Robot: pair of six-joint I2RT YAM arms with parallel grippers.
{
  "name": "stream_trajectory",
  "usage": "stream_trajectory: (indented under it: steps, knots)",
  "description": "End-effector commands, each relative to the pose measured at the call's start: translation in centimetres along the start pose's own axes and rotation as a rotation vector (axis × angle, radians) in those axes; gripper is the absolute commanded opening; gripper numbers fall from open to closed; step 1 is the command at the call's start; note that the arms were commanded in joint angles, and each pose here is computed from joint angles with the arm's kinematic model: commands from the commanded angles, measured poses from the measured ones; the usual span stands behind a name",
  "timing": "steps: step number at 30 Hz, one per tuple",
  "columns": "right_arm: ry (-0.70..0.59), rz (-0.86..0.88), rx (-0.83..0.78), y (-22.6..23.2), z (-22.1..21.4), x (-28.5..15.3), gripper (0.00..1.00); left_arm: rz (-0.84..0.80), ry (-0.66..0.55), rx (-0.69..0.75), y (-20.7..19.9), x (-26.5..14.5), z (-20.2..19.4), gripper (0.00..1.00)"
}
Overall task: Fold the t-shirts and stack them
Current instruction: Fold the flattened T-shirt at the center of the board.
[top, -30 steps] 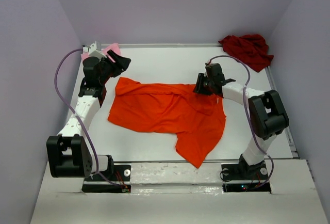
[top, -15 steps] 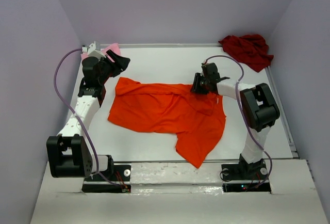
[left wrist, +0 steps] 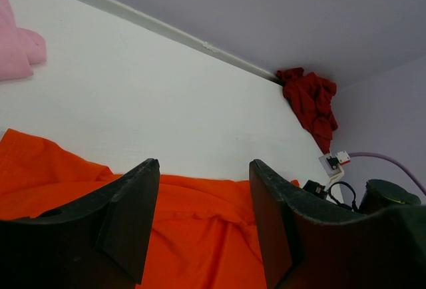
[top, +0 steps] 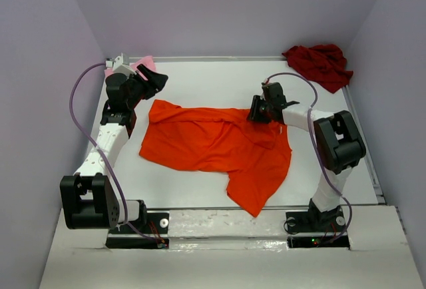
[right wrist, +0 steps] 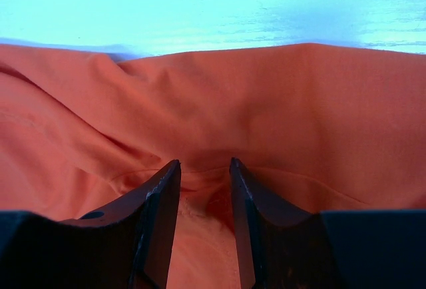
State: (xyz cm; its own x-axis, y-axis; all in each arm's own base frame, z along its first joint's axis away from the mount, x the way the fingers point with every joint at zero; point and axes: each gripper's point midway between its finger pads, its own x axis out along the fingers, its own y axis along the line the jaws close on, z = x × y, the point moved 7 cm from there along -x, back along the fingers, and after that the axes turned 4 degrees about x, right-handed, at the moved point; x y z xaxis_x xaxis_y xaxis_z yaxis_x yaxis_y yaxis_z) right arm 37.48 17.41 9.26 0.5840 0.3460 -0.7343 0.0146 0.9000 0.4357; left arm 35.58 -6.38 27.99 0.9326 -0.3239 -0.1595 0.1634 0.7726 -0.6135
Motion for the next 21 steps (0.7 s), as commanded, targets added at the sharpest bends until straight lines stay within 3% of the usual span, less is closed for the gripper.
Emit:
stream_trajectory:
  steps: [1,15,18,20,21]
  knots:
    - [-0.035,0.049,-0.021,1.5,0.6,-1.6,0.41,-0.044,-0.022,0.006,-0.5,-0.1,0.5,0.66]
    - [0.027,0.069,-0.022,1.6,-2.0,-0.7,0.41,-0.049,-0.026,0.004,-0.6,-0.3,0.6,0.66]
    - [0.033,0.07,-0.019,1.6,-2.1,-0.5,0.25,-0.049,-0.026,0.005,-0.6,-0.3,0.6,0.66]
    - [0.026,0.07,-0.025,1.6,-1.9,-0.6,0.05,-0.047,-0.027,0.005,-0.5,-0.3,0.6,0.66]
    - [0.022,0.067,-0.025,1.6,-1.8,-0.7,0.01,-0.049,-0.026,0.005,-0.6,-0.3,0.6,0.66]
